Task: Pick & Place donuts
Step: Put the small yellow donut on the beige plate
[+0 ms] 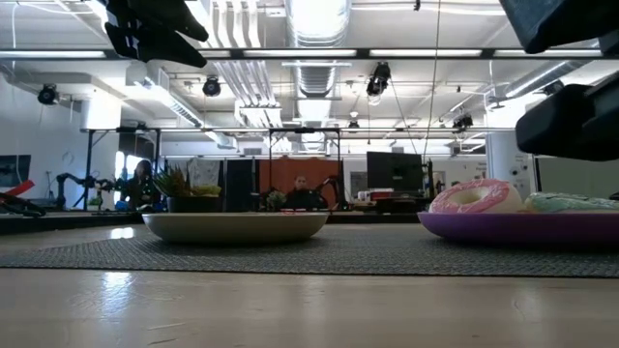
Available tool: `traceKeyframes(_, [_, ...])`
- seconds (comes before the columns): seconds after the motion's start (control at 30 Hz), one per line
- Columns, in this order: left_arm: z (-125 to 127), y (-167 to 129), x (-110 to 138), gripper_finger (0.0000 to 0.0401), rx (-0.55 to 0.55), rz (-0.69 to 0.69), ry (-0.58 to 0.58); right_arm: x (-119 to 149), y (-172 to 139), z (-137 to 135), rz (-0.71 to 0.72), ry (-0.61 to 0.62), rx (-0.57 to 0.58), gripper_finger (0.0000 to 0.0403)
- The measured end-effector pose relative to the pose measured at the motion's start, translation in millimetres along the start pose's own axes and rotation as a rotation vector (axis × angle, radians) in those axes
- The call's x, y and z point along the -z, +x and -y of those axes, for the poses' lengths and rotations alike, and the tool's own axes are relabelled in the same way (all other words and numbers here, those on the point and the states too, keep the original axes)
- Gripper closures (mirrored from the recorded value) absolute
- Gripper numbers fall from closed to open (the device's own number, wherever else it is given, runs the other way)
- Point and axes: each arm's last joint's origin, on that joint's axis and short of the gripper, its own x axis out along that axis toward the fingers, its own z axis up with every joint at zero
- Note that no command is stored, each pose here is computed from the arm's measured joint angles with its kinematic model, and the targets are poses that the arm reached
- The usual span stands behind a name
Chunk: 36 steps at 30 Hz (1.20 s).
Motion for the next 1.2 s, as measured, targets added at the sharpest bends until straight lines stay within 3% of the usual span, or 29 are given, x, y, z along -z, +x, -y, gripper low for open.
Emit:
traceKeyframes(0.27, [0,0,1,0.0211,-0.007,-0.01,0.007,-11,-12,16,0.043,0.055,0.031,0.0385])
traceKeyframes(0.43, [-3,-2,7,0.0211,-0.041,-0.055,0.01,-31,-43,48,0.142,0.121,0.062,0.0389])
traceKeyframes(0.57, [-1,-5,13,0.0211,-0.056,-0.077,0.022,-61,-62,96,0.257,0.224,0.075,0.0389])
traceKeyframes(0.7, [2,-9,18,0.0211,-0.079,-0.074,0.025,-95,-75,145,0.41,0.306,0.016,0.0389])
traceKeyframes(0.8, [4,-12,23,0.0211,-0.086,-0.087,0.004,-111,-77,171,0.439,0.369,0.01,0.039])
traceKeyframes(1.07, [7,-21,34,0.0211,-0.134,-0.09,-0.024,-154,-68,200,0.486,0.391,0.026,0.0386])
traceKeyframes(1.2, [6,-21,35,0.0211,-0.14,-0.092,-0.033,-171,-53,203,0.42,0.361,-0.009,0.0351])
